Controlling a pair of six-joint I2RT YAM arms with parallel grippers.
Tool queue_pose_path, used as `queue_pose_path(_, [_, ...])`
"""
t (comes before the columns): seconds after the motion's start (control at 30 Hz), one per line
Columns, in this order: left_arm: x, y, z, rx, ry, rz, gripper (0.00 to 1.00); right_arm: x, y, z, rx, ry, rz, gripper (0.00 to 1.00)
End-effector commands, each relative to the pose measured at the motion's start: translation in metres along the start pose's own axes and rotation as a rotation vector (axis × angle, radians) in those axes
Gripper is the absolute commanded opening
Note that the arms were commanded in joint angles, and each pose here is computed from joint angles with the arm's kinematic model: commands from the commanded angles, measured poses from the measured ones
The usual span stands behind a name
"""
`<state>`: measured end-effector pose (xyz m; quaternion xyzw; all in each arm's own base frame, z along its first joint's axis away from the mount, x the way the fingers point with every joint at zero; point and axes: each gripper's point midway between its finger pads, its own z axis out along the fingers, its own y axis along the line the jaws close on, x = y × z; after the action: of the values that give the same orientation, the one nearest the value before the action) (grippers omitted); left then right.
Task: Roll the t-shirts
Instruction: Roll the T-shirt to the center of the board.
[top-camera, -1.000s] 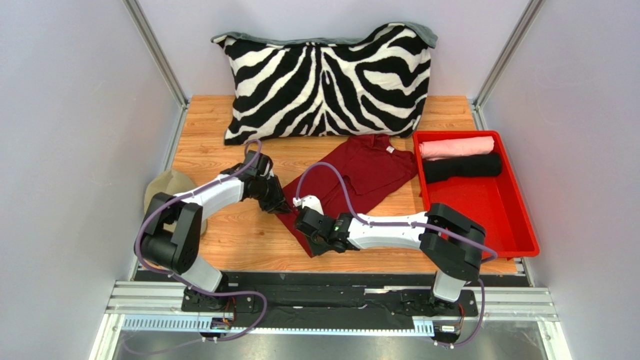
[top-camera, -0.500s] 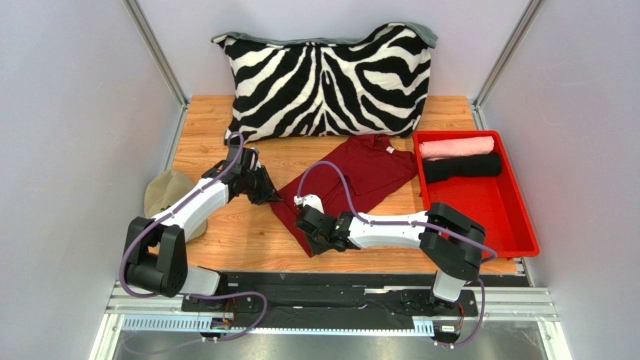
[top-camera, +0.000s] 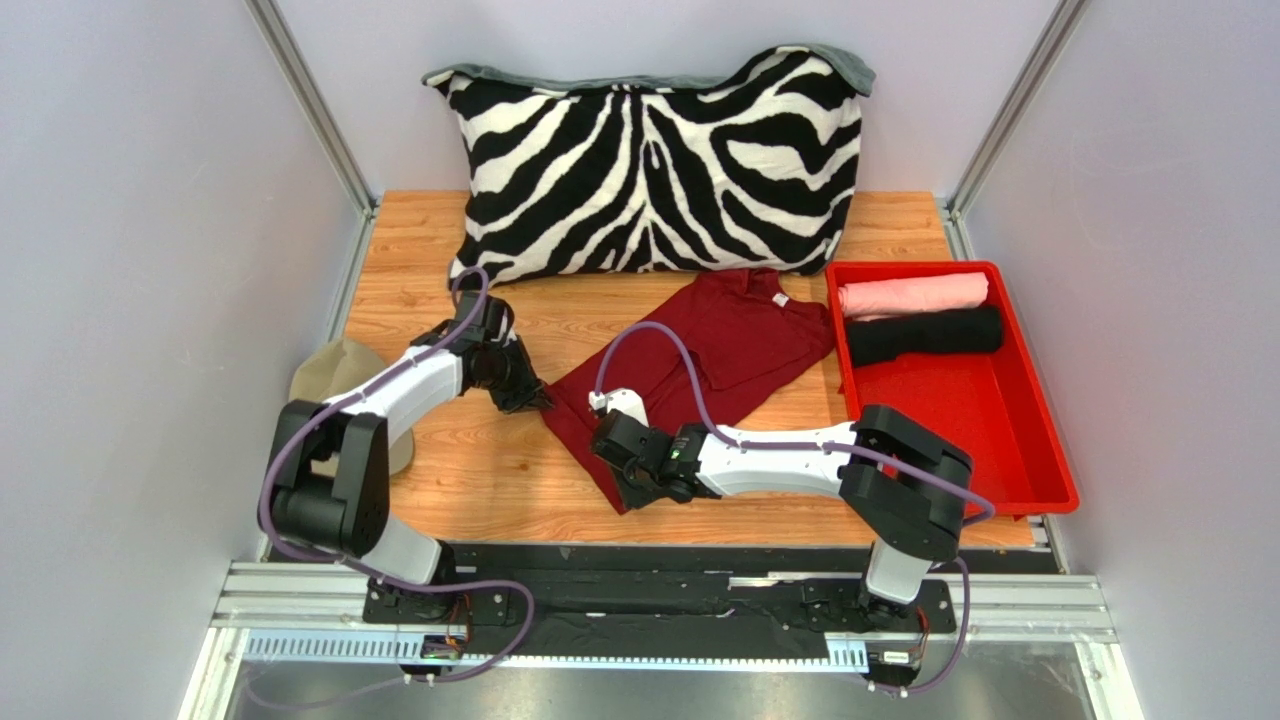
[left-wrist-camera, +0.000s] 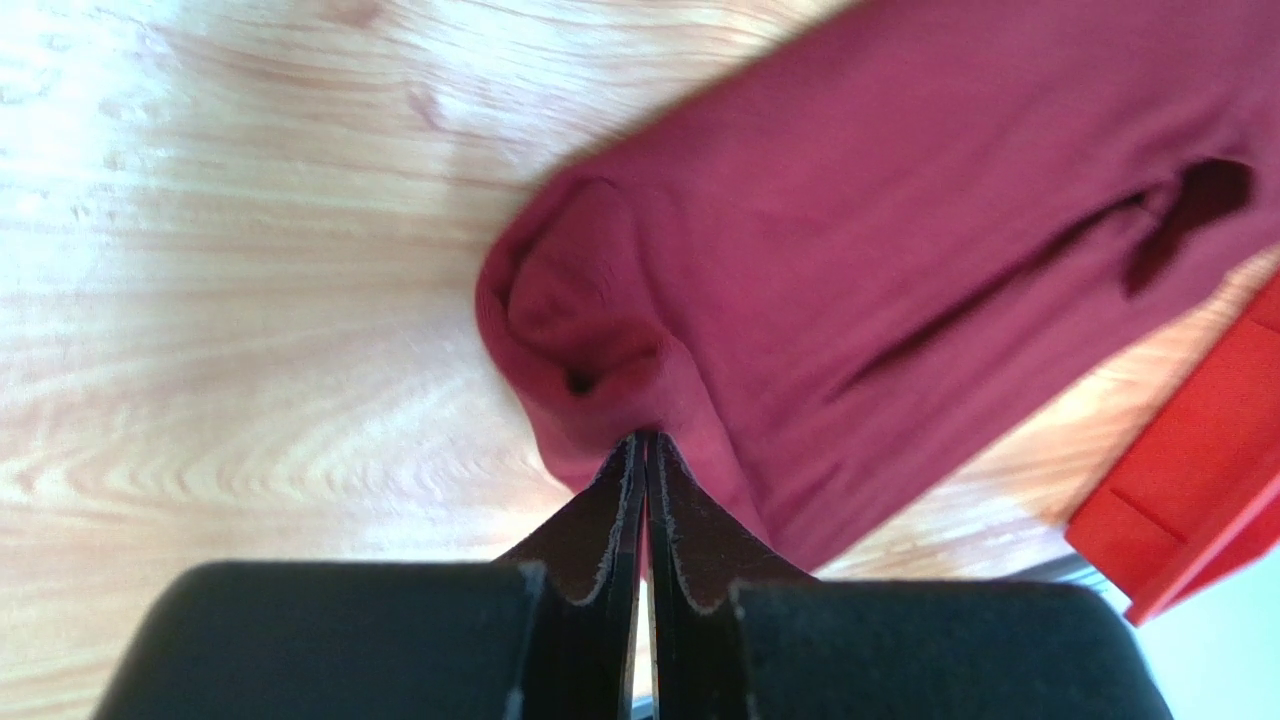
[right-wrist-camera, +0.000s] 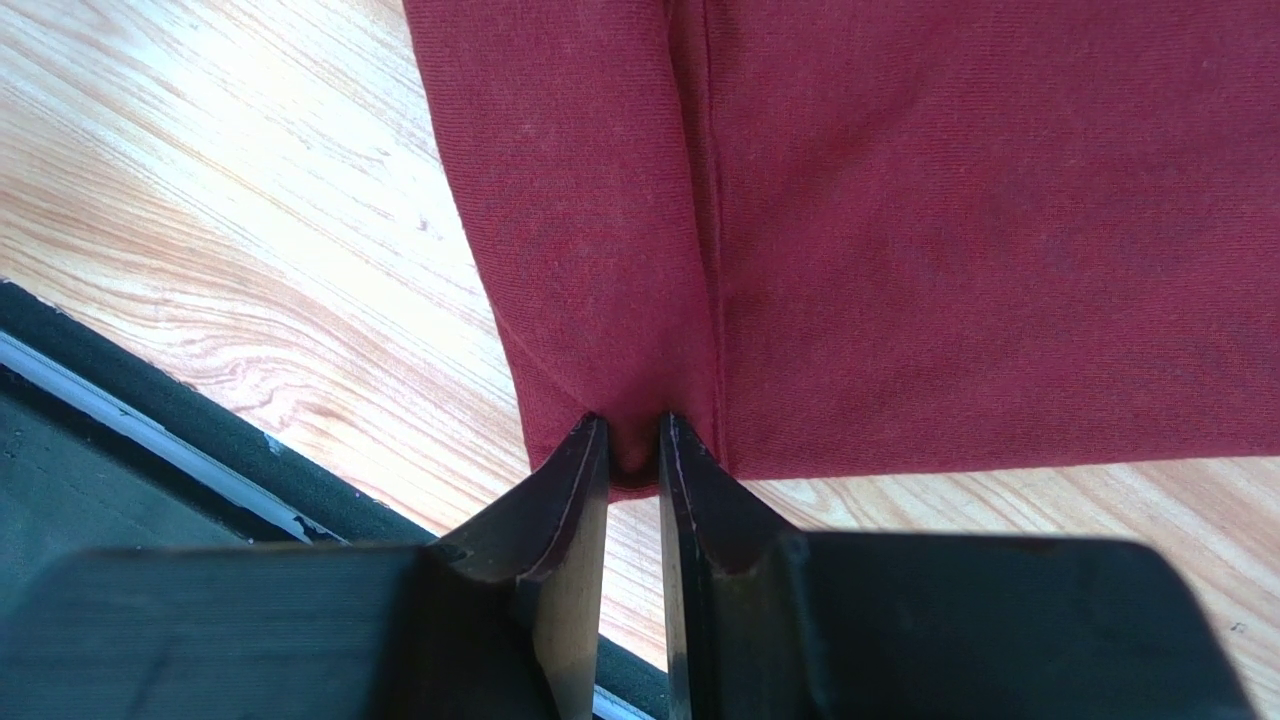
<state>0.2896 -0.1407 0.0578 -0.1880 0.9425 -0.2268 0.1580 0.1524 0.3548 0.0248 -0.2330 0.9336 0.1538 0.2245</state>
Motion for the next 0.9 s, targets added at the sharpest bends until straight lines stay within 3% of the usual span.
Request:
queue_pose_path(0.0, [-0.019,-0.001,0.016,-0.008,-0.022,-0.018,0.09,0.039,-0.015,0.013,0.035,0.114,0.008,0.20])
queue_pose_path(0.23, [-0.026,-0.002,0.041,0.013,0.004,-0.069,0.08,0.043,-0.015,0.014,0.031,0.123,0.014,0.20])
queue_pose_path(0.37, [-0.027,-0.008,0.029,0.035,-0.020,-0.064,0.09,0.042,-0.015,0.014,0.028,0.121,0.016,0.20])
queue_pose_path(0.47, [-0.029,-0.003,0.014,0.025,-0.050,-0.076,0.26,0.043,-0.014,0.014,0.025,0.124,0.017,0.20])
queue_pose_path(0.53, [-0.030,0.004,0.003,0.033,-0.082,-0.114,0.31,0.043,-0.013,0.014,0.019,0.125,0.020,0.20])
queue_pose_path(0.87, [-0.031,0.009,0.015,0.126,-0.088,-0.194,0.21,0.043,-0.012,0.017,0.011,0.135,0.021,0.20])
